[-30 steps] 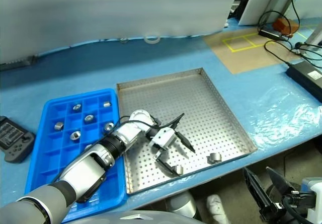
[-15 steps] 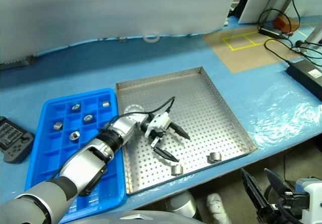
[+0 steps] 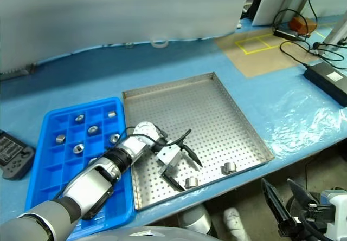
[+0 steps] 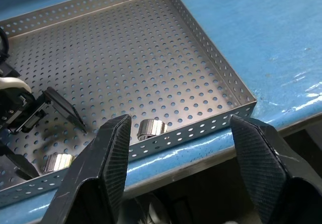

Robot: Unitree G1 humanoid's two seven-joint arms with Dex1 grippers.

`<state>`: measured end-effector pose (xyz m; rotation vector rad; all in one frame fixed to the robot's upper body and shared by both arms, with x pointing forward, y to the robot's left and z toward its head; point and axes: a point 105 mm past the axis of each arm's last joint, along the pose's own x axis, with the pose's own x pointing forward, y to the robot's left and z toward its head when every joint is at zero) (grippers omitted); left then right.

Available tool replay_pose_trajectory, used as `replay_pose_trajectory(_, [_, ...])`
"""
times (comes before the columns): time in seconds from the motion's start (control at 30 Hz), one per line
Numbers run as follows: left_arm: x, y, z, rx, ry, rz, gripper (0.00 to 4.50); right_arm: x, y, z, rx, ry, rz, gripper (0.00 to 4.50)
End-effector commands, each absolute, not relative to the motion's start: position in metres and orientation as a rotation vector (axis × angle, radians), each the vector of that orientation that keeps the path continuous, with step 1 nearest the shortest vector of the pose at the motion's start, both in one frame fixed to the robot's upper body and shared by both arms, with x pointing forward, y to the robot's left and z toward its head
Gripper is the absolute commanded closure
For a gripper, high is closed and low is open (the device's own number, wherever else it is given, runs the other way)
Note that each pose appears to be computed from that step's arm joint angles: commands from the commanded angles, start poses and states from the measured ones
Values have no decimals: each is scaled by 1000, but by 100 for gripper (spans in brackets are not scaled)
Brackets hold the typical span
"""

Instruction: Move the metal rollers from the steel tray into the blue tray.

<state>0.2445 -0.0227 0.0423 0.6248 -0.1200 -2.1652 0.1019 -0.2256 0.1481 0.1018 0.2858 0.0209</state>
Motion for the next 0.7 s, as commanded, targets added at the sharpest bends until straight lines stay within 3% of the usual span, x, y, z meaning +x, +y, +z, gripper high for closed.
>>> replay_pose_trajectory(0.03, [228, -41, 43, 504, -171, -2168, 0, 115, -249, 177, 4, 145, -110, 125])
replay_pose_trajectory(0.33, [236, -59, 51, 450, -194, -2007, 0, 133, -288, 213, -206, -4, -378, 125])
replay_pose_trajectory(0.7, [228, -71, 36, 394, -171, -1900, 0, 144, -283, 204, -130, 5, -364, 125])
